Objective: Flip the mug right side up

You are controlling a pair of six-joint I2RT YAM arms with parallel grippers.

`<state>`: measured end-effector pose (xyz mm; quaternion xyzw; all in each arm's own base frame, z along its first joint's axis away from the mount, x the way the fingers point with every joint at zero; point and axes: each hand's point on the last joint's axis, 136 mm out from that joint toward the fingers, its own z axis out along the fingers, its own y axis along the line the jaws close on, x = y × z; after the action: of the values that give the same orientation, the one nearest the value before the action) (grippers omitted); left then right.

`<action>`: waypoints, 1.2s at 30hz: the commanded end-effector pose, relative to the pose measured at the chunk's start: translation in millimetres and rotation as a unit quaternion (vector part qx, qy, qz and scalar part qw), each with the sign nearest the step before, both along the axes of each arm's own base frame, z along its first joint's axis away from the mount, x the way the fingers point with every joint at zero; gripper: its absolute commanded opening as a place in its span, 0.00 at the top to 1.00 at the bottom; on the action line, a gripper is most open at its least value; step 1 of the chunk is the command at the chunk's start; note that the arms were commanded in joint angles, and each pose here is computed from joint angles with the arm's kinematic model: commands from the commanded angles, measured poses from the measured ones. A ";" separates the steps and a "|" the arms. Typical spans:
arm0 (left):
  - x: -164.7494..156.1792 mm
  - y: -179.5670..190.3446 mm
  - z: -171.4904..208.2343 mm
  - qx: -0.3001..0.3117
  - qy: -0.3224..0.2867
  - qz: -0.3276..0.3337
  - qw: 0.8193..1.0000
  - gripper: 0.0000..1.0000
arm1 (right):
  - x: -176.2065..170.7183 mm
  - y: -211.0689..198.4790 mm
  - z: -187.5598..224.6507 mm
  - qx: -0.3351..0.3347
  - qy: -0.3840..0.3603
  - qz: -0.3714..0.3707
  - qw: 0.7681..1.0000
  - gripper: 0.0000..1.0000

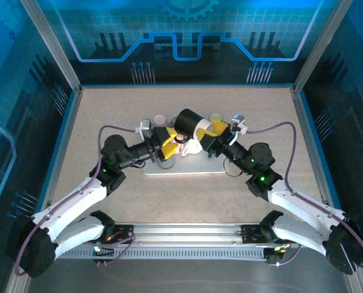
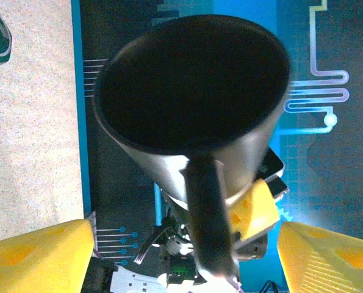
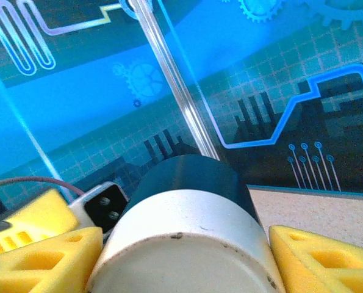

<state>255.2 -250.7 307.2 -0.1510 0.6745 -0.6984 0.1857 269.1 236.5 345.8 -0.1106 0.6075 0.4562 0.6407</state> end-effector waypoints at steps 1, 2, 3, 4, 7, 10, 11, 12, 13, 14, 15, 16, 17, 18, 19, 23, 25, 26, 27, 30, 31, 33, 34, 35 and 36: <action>-7.4 -7.2 15.3 -0.040 -0.022 -0.028 0.999 0.23 | -20.3 -6.7 58.3 0.061 -0.098 0.017 0.993 0.70; -7.7 -8.5 17.1 -0.042 -0.026 -0.031 0.998 0.24 | -21.4 -4.5 58.4 0.059 -0.099 0.024 0.993 0.70; -8.5 -10.0 20.0 -0.045 -0.032 -0.035 0.998 0.26 | -22.7 -2.3 58.5 0.058 -0.100 0.031 0.993 0.70; -8.1 -10.8 22.4 -0.046 -0.036 -0.037 0.998 0.28 | -23.7 0.3 58.0 0.056 -0.100 0.039 0.993 0.70; -7.0 -13.3 23.4 -0.045 -0.042 -0.043 0.997 0.37 | -26.6 6.4 54.8 0.050 -0.100 0.058 0.992 0.70; -7.4 -13.9 24.3 -0.046 -0.051 -0.045 0.997 0.46 | -30.1 11.0 52.3 0.044 -0.101 0.075 0.991 0.70; -7.7 -14.1 24.7 -0.045 -0.055 -0.045 0.996 0.49 | -31.7 12.7 50.9 0.041 -0.101 0.082 0.991 0.70; -8.1 -13.5 25.3 -0.044 -0.060 -0.044 0.996 0.52 | -33.0 14.0 49.8 0.038 -0.100 0.087 0.990 0.70; -8.7 -13.0 25.8 -0.043 -0.063 -0.043 0.996 0.55 | -33.4 15.1 47.5 0.036 -0.096 0.091 0.991 0.70; -9.1 -12.1 26.3 -0.042 -0.068 -0.041 0.996 0.59 | -34.2 15.7 45.7 0.035 -0.094 0.094 0.991 0.69; -9.5 -10.9 28.3 -0.042 -0.074 -0.038 0.996 0.64 | -34.5 15.8 43.6 0.035 -0.091 0.095 0.991 0.69; -10.4 -10.1 29.0 -0.041 -0.080 -0.036 0.995 0.70 | -34.5 16.0 41.5 0.034 -0.088 0.096 0.991 0.68; -11.7 -9.7 30.1 -0.039 -0.087 -0.036 0.995 0.76 | -34.7 16.9 38.8 0.031 -0.085 0.099 0.991 0.68; -12.8 -8.9 31.8 -0.039 -0.093 -0.035 0.994 0.85 | -35.1 17.8 36.7 0.028 -0.081 0.102 0.991 0.67; -14.3 -8.1 33.6 -0.040 -0.100 -0.035 0.994 0.92 | -35.5 19.0 34.5 0.024 -0.079 0.106 0.991 0.66; -17.5 -1.7 33.6 -0.034 -0.117 -0.019 0.992 1.00 | -36.7 22.6 29.3 0.010 -0.070 0.114 0.991 0.57; -20.2 4.9 31.9 -0.027 -0.131 -0.001 0.991 1.00 | -37.9 24.1 28.0 0.005 -0.064 0.120 0.991 0.44; -21.9 8.2 31.0 -0.021 -0.141 0.007 0.990 1.00 | -37.1 23.0 27.4 0.007 -0.059 0.117 0.991 0.37; -25.1 11.8 29.9 -0.008 -0.153 0.014 0.988 1.00 | -36.3 20.8 26.2 0.010 -0.053 0.112 0.992 0.29; -36.3 21.9 19.3 0.081 -0.184 0.026 0.979 1.00 | -34.4 10.3 25.5 0.028 -0.037 0.090 0.995 0.11; -41.1 27.1 16.2 0.116 -0.198 0.030 0.973 1.00 | -36.8 9.4 27.1 0.023 -0.041 0.090 0.995 0.09; -48.7 39.9 8.7 0.178 -0.218 0.044 0.959 1.00 | -40.6 10.2 24.8 -0.004 -0.044 0.093 0.995 0.08; -52.5 47.1 5.3 0.207 -0.229 0.051 0.950 1.00 | -40.7 10.6 22.2 -0.025 -0.043 0.090 0.995 0.09; -54.8 53.5 -0.2 0.237 -0.235 0.056 0.941 1.00 | -39.3 11.3 16.9 -0.049 -0.035 0.086 0.995 0.10; -56.7 61.5 -6.9 0.268 -0.235 0.063 0.932 1.00 | -36.1 12.4 9.9 -0.079 -0.018 0.081 0.993 0.12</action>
<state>202.8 -212.7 299.9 -0.0266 0.7316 -0.5931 0.3352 230.5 248.1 361.7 -0.1960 0.5835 0.4940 0.6141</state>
